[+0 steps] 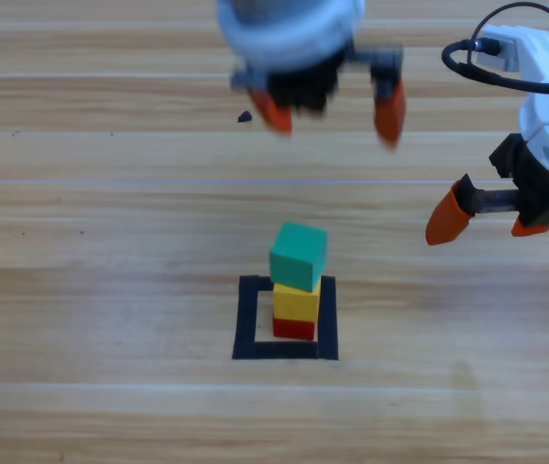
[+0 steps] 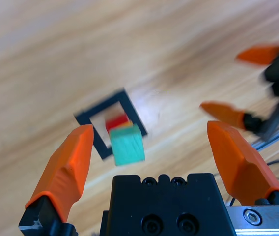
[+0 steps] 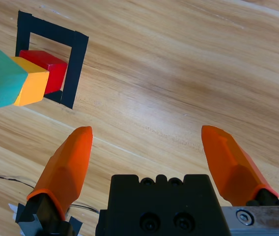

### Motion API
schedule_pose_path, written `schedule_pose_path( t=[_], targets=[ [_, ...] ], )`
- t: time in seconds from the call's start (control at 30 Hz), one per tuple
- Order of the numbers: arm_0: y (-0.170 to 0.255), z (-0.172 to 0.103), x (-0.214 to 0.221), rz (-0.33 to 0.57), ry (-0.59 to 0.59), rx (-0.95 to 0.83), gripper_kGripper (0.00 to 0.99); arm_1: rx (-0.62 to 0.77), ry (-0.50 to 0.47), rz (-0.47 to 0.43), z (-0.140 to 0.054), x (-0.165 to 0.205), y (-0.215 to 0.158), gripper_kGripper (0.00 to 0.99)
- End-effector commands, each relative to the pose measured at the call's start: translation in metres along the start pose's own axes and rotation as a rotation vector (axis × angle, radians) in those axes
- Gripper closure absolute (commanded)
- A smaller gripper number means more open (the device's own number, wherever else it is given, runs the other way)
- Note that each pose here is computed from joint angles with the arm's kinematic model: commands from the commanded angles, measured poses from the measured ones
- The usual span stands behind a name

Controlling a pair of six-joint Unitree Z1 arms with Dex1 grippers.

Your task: Stack the blocks in the rectangular block: red at the bottom, yellow in the middle, green on top

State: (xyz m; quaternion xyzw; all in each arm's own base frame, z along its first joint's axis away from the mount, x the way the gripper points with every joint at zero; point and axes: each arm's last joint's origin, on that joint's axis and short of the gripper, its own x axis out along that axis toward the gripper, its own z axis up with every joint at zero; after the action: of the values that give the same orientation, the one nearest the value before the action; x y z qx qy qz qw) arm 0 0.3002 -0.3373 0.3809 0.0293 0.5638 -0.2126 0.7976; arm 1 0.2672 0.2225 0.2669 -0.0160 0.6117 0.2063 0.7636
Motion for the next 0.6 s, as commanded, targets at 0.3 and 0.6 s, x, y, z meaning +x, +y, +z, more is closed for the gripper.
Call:
schedule_pose_path(
  t=[0.3,0.6],
  targets=[
    [0.24,0.037,-0.112,0.236,-0.241,-0.129,0.0,0.019,0.018,-0.048,0.005,0.016,-0.012,0.013],
    [0.21,-0.08,-0.039,0.091,-0.141,0.035,0.0,0.02,0.027,-0.055,0.005,0.018,-0.013,0.013]
  ],
)
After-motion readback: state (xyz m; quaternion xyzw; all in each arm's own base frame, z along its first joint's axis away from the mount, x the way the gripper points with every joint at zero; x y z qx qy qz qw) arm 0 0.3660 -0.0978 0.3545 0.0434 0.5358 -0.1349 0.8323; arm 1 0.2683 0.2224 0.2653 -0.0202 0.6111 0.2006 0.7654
